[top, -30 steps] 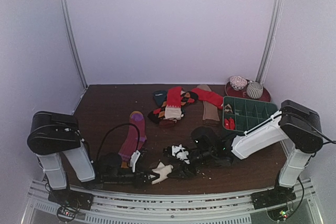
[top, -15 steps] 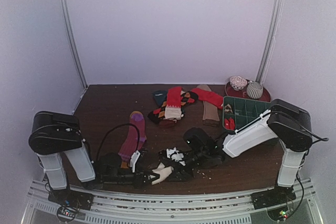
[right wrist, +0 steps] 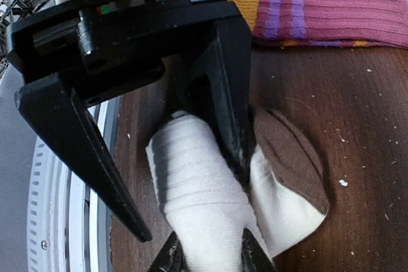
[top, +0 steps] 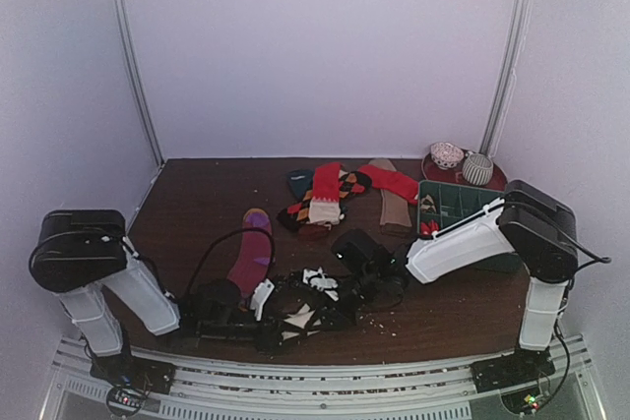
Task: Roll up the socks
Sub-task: Roll a pair of socks at the center of the board.
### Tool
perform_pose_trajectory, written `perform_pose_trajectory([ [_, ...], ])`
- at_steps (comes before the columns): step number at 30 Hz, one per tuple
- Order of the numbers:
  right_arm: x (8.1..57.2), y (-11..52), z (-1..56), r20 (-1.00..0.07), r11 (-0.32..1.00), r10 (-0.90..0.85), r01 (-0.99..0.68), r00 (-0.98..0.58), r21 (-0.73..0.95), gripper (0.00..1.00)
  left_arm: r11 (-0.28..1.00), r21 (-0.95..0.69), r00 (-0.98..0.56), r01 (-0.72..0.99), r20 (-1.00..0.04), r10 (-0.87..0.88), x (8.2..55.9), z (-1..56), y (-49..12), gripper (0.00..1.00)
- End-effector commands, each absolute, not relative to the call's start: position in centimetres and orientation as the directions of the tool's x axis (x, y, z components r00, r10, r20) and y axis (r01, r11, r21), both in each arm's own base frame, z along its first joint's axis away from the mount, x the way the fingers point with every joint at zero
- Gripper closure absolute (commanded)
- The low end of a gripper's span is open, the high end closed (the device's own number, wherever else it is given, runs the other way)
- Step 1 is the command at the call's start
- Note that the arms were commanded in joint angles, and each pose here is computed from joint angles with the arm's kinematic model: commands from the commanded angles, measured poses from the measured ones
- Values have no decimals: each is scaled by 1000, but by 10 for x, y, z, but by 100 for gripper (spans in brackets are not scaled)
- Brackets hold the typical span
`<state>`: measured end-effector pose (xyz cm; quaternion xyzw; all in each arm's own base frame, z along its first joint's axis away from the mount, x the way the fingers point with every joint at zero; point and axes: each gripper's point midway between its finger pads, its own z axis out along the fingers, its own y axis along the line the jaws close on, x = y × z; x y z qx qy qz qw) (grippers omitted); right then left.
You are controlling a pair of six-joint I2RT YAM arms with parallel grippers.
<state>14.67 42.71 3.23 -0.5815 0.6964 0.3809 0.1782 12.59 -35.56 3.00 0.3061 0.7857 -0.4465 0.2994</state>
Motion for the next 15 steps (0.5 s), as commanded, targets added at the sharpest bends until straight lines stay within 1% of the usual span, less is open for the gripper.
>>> perform_pose_trajectory([
  [1, 128, 372, -33, -300, 317, -837, -853, -457, 415, 73, 555, -284, -567, 782, -695, 442, 135, 4, -322, 38],
  [4, 132, 350, -42, -168, 465, -808, -786, -564, 407, 74, 573, -203, -491, 794, -771, 406, 149, 41, -318, 23],
  [6, 139, 341, -42, -128, 554, -751, -724, -647, 412, 74, 599, -171, -458, 783, -809, 368, 157, 60, -310, 19],
  [8, 145, 338, -42, -127, 615, -687, -665, -716, 423, 74, 617, -153, -432, 772, -838, 333, 161, 73, -302, 18],
  [12, 149, 333, -49, -107, 690, -607, -590, -787, 419, 74, 606, -141, -347, 783, -908, 237, 165, 102, -301, 9],
  [15, 153, 318, -53, -104, 751, -545, -540, -832, 381, 74, 571, -109, -286, 813, -930, 229, 165, 110, -309, 8],
])
